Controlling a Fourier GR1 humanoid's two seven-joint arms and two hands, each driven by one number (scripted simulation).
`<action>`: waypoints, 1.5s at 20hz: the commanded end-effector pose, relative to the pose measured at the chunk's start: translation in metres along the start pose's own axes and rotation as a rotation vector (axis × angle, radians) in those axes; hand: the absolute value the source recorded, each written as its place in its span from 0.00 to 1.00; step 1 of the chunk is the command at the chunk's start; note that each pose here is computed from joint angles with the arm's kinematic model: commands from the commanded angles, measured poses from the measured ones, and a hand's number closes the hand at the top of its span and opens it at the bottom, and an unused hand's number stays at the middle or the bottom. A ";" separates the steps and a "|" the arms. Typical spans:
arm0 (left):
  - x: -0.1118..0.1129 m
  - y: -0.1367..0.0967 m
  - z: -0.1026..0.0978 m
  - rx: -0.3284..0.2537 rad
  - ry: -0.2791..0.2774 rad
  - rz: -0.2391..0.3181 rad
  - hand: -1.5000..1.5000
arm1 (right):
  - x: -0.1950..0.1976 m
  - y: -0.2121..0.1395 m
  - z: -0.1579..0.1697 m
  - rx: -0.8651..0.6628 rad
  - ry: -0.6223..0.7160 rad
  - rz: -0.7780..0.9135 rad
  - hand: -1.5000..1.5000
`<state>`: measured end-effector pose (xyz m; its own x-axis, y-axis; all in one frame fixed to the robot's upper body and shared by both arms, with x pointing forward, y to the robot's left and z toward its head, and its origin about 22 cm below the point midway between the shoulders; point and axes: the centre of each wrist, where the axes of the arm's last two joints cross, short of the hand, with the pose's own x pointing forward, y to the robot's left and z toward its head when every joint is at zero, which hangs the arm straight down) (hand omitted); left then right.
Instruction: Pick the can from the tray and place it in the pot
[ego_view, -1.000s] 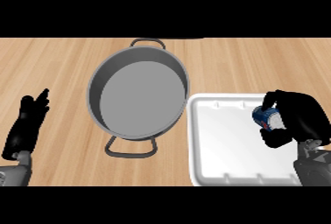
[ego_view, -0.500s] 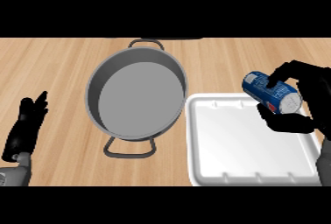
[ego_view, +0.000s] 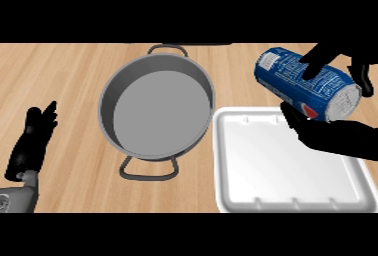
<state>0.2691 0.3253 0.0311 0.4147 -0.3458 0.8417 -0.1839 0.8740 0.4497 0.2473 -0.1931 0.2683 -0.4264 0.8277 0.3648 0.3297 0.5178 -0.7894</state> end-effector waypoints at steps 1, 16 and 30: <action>-0.015 -0.005 0.008 -0.009 -0.003 0.014 0.50 | 0.036 0.011 -0.022 0.072 -0.031 -0.008 1.00; 0.000 -0.021 0.003 -0.014 -0.021 -0.003 0.50 | 0.125 0.087 -0.115 0.293 0.065 -0.057 1.00; -0.007 0.004 0.004 -0.026 -0.012 -0.004 0.50 | 0.073 0.198 -0.109 0.483 0.214 -0.295 0.00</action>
<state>0.2669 0.3259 0.0305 0.3957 -0.3488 0.8496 -0.1643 0.8833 0.4392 0.3620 -0.0022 0.2143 -0.2632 0.7690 0.5826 -0.1857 0.5522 -0.8128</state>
